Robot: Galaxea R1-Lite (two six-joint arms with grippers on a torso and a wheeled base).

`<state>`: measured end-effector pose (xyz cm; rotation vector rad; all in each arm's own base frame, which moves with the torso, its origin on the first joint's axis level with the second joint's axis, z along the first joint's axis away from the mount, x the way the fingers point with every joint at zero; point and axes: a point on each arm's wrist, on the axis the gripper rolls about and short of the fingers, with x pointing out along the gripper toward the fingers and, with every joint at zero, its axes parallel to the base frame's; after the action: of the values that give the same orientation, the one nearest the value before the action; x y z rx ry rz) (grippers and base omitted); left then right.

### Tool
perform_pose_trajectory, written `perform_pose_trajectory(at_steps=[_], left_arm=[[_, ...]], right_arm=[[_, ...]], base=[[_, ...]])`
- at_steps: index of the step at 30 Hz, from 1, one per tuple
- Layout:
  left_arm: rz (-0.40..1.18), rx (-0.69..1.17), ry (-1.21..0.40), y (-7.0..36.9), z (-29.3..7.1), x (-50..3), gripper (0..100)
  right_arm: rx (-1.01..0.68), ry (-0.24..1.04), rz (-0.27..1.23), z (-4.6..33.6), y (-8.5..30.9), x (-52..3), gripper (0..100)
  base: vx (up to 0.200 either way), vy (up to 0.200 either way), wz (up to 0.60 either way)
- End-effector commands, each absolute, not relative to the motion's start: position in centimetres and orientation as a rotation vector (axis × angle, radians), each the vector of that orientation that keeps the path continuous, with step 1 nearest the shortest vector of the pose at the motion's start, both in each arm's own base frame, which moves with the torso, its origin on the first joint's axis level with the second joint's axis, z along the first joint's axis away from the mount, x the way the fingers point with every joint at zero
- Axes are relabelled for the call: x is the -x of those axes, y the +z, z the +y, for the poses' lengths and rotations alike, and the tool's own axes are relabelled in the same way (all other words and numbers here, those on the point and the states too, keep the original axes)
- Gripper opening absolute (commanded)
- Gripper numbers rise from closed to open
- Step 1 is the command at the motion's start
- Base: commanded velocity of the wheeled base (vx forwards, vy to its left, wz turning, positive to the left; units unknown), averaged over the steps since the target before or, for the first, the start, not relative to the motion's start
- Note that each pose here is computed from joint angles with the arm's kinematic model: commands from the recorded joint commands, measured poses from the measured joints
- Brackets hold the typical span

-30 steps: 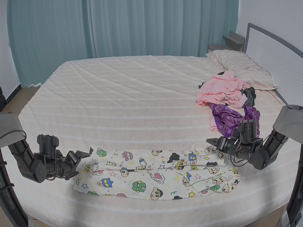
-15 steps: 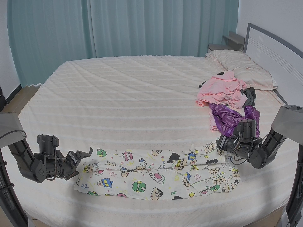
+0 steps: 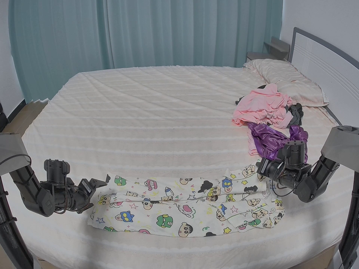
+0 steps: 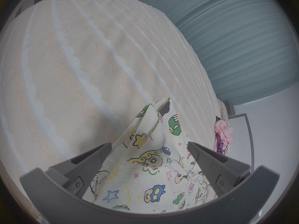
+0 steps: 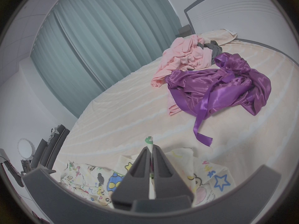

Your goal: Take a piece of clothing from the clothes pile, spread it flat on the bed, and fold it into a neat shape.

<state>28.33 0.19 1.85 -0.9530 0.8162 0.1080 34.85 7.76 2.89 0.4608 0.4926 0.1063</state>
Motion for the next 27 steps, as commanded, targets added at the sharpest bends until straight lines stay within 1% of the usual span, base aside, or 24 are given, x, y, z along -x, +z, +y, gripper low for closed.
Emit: perform_pose_trajectory(at_steps=[1, 3, 7, 8, 12, 15, 19, 23, 27], left_arm=[[0.819, 0.953, 0.108, 1.8, 0.2, -28.3, 100], [0.819, 0.953, 0.108, 1.8, 0.2, -28.3, 100], [0.819, 0.953, 0.108, 1.8, 0.2, -28.3, 100], [0.819, 0.953, 0.108, 1.8, 0.2, -28.3, 100], [0.819, 0.952, 0.107, 1.8, 0.1, -28.3, 100], [0.820, 0.953, 0.109, 1.8, 0.2, -28.3, 100], [0.822, 0.951, 0.108, 1.7, 0.1, -28.3, 100], [0.821, 0.951, 0.107, 1.8, 0.1, -28.3, 100], [0.822, 0.951, 0.108, 1.7, 0.1, -28.3, 100]], right_arm=[[-0.457, 0.074, 0.539, 7.2, 0.4, -36.0, 100], [-0.464, 0.050, 0.533, 6.5, 0.0, -36.6, 100], [-0.469, 0.041, 0.511, 6.0, 0.6, -36.7, 100], [-0.472, 0.040, 0.474, 5.8, 2.0, -36.7, 100], [-0.468, 0.057, 0.443, 6.1, 4.5, -36.9, 100], [-0.457, 0.092, 0.459, 7.6, 6.2, -37.2, 100], [-0.438, 0.167, 0.473, 10.7, 6.9, -37.2, 100], [-0.417, 0.214, 0.510, 13.0, 6.2, -37.2, 100], [-0.384, 0.240, 0.600, 15.2, 4.5, -37.1, 100]], base=[[0.000, 0.000, 0.00], [0.000, 0.000, 0.00], [0.000, 0.000, 0.00], [0.000, 0.000, 0.00], [0.000, 0.000, 0.00], [0.000, 0.000, 0.00], [0.000, 0.000, 0.00], [0.000, 0.000, 0.00], [0.000, 0.000, 0.00]])
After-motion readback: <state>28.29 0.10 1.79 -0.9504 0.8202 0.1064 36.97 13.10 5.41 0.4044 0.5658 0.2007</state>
